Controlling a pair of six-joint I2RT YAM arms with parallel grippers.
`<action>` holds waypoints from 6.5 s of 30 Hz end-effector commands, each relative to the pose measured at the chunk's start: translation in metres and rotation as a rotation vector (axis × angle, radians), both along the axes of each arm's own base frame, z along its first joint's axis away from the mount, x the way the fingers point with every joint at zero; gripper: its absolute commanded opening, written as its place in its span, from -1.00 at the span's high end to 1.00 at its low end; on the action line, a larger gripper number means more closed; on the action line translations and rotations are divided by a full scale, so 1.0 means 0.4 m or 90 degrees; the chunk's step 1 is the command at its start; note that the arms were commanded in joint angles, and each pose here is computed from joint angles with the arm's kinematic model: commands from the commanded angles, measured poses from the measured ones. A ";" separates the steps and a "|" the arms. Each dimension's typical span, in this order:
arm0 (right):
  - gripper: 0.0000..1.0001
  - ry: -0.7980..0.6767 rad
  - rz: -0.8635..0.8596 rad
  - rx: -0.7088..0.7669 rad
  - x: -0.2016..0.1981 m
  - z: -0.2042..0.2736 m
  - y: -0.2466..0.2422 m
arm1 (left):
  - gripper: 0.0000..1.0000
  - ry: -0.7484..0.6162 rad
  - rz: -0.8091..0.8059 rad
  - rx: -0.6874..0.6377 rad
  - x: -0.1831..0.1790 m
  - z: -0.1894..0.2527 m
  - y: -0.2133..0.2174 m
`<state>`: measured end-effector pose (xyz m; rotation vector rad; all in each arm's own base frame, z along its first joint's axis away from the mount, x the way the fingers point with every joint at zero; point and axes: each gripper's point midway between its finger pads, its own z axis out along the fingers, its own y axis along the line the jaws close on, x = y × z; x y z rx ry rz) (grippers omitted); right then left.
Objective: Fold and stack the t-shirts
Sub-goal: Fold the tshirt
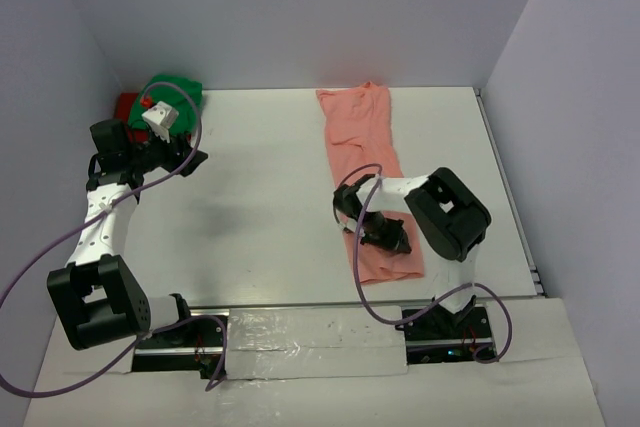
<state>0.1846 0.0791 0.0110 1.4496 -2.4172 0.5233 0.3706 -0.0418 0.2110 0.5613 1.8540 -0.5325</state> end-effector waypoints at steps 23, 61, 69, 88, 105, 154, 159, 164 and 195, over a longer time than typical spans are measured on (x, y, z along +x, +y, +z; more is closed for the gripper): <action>1.00 -0.076 -0.015 0.229 0.072 0.052 0.291 | -0.40 -0.056 -0.029 0.001 -0.031 0.075 -0.018; 0.05 -0.157 -0.050 0.401 0.051 0.310 0.283 | -0.42 -0.022 -0.057 0.042 -0.144 0.026 -0.034; 0.19 -0.220 -0.008 0.321 0.020 0.242 0.144 | -0.43 -0.033 -0.062 0.023 -0.159 0.025 -0.048; 1.00 -0.127 -0.069 0.191 0.091 0.000 0.116 | -0.42 -0.029 -0.022 0.032 -0.147 0.012 -0.010; 1.00 0.033 -0.038 0.346 0.039 0.016 0.332 | -0.41 -0.029 -0.023 0.038 -0.149 0.014 0.002; -0.23 -0.193 0.353 0.276 -0.163 0.091 0.260 | -0.43 -0.056 0.031 0.059 -0.139 0.026 0.030; -0.23 -0.154 0.371 0.292 -0.189 0.077 0.293 | -0.43 -0.056 0.033 0.061 -0.137 0.027 0.033; -0.21 -0.133 0.385 0.252 -0.193 0.035 0.266 | -0.43 -0.059 0.034 0.062 -0.136 0.032 0.034; -0.08 -0.173 0.385 0.212 -0.161 -0.019 0.251 | -0.79 -0.220 0.331 -0.084 -0.017 -0.022 0.123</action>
